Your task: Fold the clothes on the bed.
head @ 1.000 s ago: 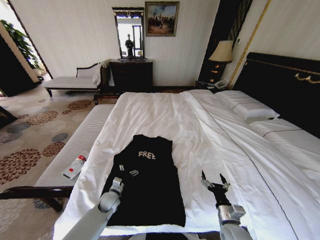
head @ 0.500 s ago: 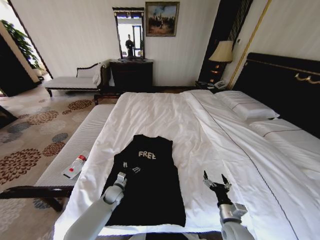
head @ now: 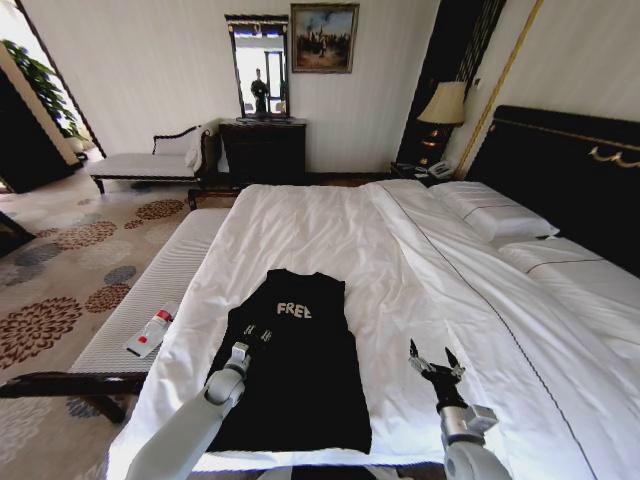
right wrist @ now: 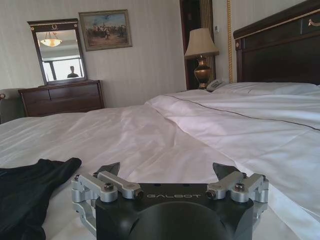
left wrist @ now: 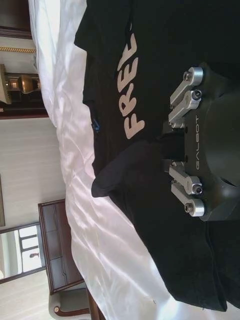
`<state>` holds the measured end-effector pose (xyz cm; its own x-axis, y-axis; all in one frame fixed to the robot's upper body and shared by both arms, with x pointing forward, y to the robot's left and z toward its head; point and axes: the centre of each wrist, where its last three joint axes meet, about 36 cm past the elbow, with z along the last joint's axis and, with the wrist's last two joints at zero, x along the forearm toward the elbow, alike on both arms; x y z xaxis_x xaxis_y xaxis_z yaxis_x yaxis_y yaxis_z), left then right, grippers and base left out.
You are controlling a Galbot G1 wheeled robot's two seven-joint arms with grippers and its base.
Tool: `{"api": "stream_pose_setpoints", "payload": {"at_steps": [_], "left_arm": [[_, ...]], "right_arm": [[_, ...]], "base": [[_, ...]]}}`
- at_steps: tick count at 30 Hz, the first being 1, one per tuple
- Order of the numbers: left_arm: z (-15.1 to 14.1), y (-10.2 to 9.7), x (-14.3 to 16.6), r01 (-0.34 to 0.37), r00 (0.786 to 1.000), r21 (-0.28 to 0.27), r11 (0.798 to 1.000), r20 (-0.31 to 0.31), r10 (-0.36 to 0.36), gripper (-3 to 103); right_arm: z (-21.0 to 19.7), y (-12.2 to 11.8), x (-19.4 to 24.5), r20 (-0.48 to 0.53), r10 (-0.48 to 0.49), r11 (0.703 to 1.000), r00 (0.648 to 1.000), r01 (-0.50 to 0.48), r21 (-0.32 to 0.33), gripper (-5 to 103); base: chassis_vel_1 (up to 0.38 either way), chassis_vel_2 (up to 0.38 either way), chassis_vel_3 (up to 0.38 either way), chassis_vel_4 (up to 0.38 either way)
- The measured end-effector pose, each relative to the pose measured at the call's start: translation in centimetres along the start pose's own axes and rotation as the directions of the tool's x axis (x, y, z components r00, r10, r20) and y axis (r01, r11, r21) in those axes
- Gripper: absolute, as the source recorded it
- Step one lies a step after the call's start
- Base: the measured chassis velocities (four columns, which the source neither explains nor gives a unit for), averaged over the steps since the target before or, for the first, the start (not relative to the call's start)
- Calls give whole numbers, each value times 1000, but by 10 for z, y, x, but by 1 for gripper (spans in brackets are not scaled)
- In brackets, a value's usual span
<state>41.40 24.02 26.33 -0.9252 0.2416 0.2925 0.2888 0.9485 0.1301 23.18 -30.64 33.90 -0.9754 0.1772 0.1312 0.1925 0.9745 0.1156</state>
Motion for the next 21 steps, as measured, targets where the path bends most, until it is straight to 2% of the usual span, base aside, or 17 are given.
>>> {"api": "stream_pose_setpoints", "payload": {"at_steps": [1, 2, 4, 6, 8, 13, 17, 20, 21], "left_arm": [[-1, 1, 0, 4, 1000, 0, 1000, 2, -4, 20], [-1, 2, -1, 8, 1000, 1, 1000, 3, -8, 20], [-3, 5, -1, 18, 1000, 5, 1000, 6, -18, 9], [-3, 5, -1, 19, 1000, 5, 1000, 6, -19, 9], [-3, 5, -1, 21, 1000, 6, 1000, 8, -21, 2], [-7, 6, -1, 27, 999, 17, 999, 17, -27, 0], [-16, 10, -2, 45, 999, 46, 998, 29, -46, 0], [-36, 23, -5, 72, 996, 88, 993, 46, -77, 0], [-47, 33, -8, 93, 993, 109, 990, 57, -100, 0]], "right_arm": [[0, 0, 0, -1, 1, 1000, 1000, -1, 0, 100], [0, 0, 0, -2, 1, 1000, 1000, -1, 0, 100], [1, 0, 1, -3, 2, 1000, 1000, -2, 1, 100], [1, 0, 1, -3, 2, 1000, 1000, -2, 1, 100], [0, 0, 1, -2, 2, 1000, 1000, -2, 2, 100], [-2, 0, 2, 1, 1, 1000, 1000, -1, 2, 100], [-2, 0, 4, 2, 2, 1000, 1000, -2, 2, 100], [-3, 1, 5, 3, 3, 1000, 1000, -3, 0, 100], [-3, 2, 6, 3, 2, 1000, 1000, -2, 0, 100]], "base": [[0, 0, 0, 0], [0, 0, 0, 0], [0, 0, 0, 0], [0, 0, 0, 0], [0, 0, 0, 0], [0, 0, 0, 0], [0, 0, 0, 0], [0, 0, 0, 0], [0, 0, 0, 0]]}}
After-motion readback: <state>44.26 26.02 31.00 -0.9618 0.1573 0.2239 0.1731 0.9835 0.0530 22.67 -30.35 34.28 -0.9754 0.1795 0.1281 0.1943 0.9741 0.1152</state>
